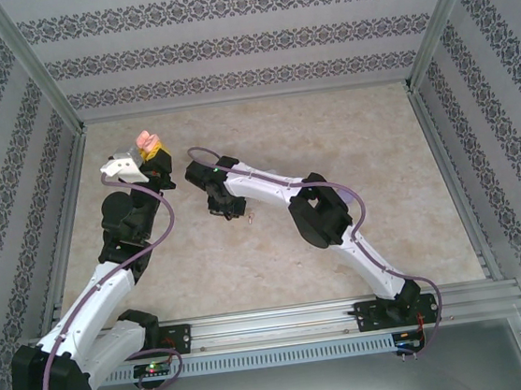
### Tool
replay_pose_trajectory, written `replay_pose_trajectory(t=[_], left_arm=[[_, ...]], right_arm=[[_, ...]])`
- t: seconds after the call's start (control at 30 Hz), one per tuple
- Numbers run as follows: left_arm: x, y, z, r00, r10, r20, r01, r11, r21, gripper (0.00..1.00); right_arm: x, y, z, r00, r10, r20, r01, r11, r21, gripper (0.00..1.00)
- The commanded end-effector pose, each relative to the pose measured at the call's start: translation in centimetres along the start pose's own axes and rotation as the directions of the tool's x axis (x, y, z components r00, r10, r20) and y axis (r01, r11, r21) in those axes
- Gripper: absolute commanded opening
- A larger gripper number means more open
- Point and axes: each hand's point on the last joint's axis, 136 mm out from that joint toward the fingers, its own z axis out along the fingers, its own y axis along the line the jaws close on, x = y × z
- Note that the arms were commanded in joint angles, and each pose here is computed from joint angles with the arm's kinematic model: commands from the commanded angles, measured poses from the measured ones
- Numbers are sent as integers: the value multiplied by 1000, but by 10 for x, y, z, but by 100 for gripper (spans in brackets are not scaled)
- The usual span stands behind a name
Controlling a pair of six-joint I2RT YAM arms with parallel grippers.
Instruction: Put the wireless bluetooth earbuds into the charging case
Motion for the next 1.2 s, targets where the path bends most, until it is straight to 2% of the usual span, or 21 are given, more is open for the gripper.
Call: replay_pose_trajectory(t=[0.0, 0.23, 0.47, 0.9, 1.17], left_arm=[[-8, -1, -1, 999, -16, 29, 15, 1000, 12, 0], [-8, -3, 0, 1000, -21, 19, 21, 999, 24, 0], [-7, -8, 0, 1000, -21, 1, 21, 999, 43, 0], [-14, -31, 0, 999, 32, -44, -24, 988, 152, 0], [-12, -48, -1, 994, 88, -67, -69, 967, 245, 0]], right_arm=[[10, 1, 3, 997, -74, -16, 74, 997, 7, 20], [10, 1, -3, 985, -173, -8, 173, 985, -3, 19], [2, 4, -22, 973, -225, 59, 227, 973, -32, 18], [-27, 19, -97, 928, -263, 263, 302, 945, -122, 18], [-55, 12, -153, 887, -260, 383, 343, 924, -167, 18]])
